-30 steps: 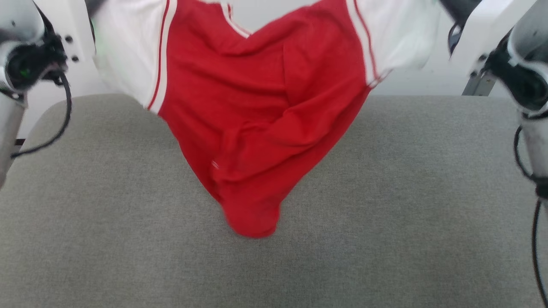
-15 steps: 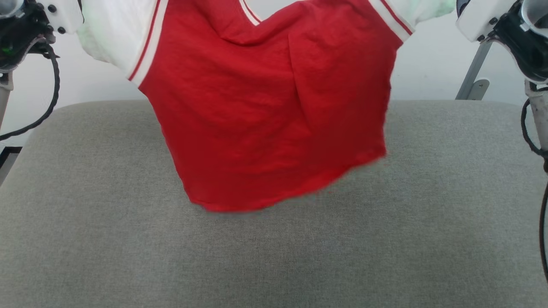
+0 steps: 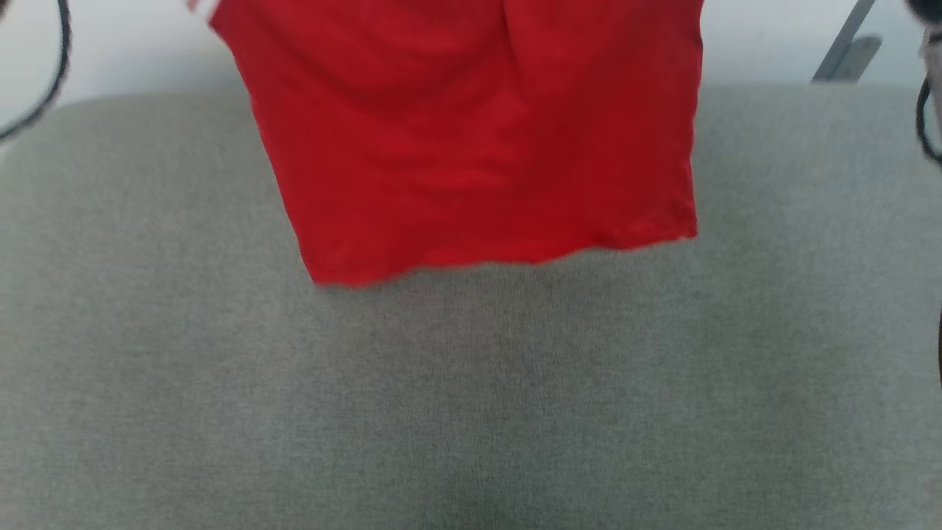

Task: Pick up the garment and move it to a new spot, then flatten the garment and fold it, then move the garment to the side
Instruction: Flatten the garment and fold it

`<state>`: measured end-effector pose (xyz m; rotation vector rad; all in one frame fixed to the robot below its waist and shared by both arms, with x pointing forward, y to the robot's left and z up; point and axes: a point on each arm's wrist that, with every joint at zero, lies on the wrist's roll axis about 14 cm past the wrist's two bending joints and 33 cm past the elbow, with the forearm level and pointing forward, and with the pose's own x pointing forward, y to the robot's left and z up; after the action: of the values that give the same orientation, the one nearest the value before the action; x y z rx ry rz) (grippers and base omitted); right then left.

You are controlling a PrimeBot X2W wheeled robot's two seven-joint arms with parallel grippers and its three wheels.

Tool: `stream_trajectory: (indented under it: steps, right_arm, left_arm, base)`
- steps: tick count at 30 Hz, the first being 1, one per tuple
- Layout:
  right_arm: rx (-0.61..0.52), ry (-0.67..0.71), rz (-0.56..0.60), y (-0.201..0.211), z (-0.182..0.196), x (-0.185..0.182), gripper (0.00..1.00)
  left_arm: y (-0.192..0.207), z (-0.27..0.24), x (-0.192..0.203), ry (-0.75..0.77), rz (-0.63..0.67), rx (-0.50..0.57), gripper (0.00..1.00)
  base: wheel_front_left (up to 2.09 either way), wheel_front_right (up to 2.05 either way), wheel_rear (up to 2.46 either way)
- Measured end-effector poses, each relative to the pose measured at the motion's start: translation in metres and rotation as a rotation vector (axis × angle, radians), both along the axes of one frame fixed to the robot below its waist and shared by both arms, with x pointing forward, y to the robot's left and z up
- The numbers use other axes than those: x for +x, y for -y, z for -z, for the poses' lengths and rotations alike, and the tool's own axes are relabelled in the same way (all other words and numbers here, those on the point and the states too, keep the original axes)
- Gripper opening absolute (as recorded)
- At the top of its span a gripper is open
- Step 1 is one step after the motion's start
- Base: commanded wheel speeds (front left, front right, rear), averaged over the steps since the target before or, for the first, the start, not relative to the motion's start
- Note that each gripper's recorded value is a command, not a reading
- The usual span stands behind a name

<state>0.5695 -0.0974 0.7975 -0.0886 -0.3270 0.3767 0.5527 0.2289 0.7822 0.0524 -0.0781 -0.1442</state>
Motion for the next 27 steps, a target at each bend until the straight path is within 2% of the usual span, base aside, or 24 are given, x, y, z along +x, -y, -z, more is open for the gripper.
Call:
stream_trajectory:
  steps: [5,6,10,14,17,20,23,27]
  right_arm:
    - [-0.029,0.072,0.042,-0.001,0.009,0.041,0.00]
    - [-0.043,0.133,0.051,-0.003,0.008,0.054,0.00]
    - [-0.055,0.257,0.077,0.000,0.001,0.076,0.00]
    - [-0.124,0.289,0.100,-0.003,0.017,0.096,0.00]
    - [-0.153,0.239,0.094,-0.011,0.048,0.109,0.00]
    - [-0.177,0.138,0.069,-0.021,0.097,0.116,0.00]
    - [-0.186,0.022,0.046,-0.027,0.145,0.114,0.00]
    - [-0.167,-0.113,0.038,-0.024,0.191,0.107,0.00]
  left_arm:
    - [0.005,-0.010,0.039,0.123,0.001,0.020,0.00]
    - [0.007,-0.016,0.053,0.189,0.002,0.030,0.00]
    - [0.009,-0.035,0.071,0.354,0.013,0.053,0.00]
    - [0.008,-0.029,0.084,0.454,0.027,0.038,0.00]
    - [0.000,0.001,0.095,0.409,0.014,0.054,0.00]
    - [-0.013,0.051,0.101,0.295,-0.013,0.074,0.00]
    - [-0.017,0.097,0.100,0.188,-0.018,0.076,0.00]
    - [-0.016,0.156,0.088,0.016,-0.010,0.051,0.00]
  base:
    - [0.00,0.00,0.00]
    - [0.00,0.00,0.00]
    - [0.00,0.00,0.00]
    - [0.00,0.00,0.00]
    - [0.00,0.00,0.00]
    - [0.00,0.00,0.00]
    - [0.00,0.00,0.00]
    - [0.00,0.00,0.00]
